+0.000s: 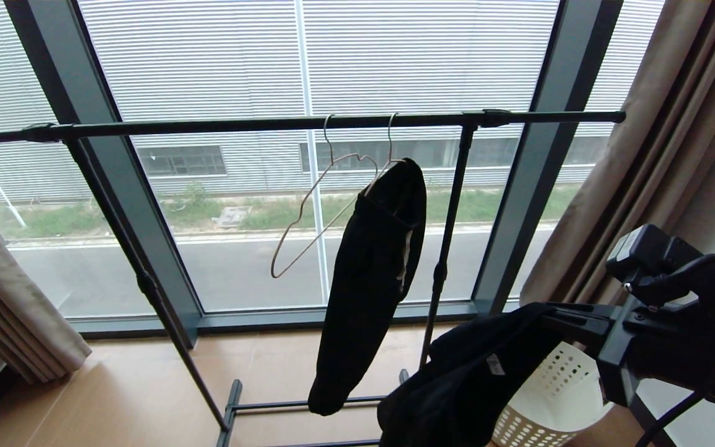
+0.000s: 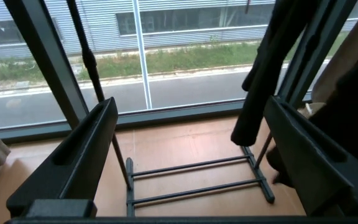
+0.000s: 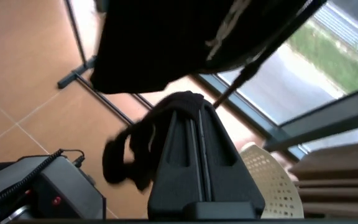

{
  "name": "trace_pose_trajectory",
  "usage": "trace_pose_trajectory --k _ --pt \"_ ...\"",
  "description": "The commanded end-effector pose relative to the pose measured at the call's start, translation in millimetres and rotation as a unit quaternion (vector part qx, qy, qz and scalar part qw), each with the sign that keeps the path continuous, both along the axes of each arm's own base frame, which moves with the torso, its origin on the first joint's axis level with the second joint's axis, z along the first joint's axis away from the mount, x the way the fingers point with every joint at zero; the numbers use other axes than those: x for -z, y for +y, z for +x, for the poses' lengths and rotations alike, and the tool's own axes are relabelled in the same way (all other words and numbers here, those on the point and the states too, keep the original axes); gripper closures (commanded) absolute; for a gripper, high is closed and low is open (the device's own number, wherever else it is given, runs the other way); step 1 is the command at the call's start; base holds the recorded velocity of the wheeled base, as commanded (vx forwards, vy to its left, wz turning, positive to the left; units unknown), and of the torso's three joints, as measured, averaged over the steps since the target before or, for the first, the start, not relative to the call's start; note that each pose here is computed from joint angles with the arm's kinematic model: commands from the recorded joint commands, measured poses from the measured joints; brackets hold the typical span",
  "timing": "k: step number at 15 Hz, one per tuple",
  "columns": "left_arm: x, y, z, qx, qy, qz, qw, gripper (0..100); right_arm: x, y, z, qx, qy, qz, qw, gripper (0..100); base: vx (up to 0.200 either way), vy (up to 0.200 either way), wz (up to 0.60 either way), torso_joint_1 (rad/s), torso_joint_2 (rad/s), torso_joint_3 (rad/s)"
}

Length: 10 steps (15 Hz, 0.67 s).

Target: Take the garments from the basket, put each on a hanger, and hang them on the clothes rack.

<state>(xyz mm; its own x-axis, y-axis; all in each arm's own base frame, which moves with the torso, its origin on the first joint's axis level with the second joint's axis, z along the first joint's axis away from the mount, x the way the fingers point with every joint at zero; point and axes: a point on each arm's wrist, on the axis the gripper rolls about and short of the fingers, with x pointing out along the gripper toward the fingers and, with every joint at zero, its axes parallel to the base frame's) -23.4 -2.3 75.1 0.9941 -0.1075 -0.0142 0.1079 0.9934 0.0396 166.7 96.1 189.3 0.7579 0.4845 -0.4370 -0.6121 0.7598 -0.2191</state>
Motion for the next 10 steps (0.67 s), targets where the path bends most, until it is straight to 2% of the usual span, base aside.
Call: trace_pose_trajectory --k 1,10 --pt "0.1 0.0 0.0 0.001 0.000 0.001 1.0000 0 0.7 0.4 0.3 -0.001 0.001 -0.001 1.0000 100 0.000 0.000 0.00 0.000 0.00 0.000" --pt "0.1 -0.1 0.1 0.005 0.001 0.006 1.0000 0 2.6 7.2 -0.1 -0.020 -0.004 -0.003 0.9998 100 0.000 0.000 0.00 0.000 0.00 0.000"
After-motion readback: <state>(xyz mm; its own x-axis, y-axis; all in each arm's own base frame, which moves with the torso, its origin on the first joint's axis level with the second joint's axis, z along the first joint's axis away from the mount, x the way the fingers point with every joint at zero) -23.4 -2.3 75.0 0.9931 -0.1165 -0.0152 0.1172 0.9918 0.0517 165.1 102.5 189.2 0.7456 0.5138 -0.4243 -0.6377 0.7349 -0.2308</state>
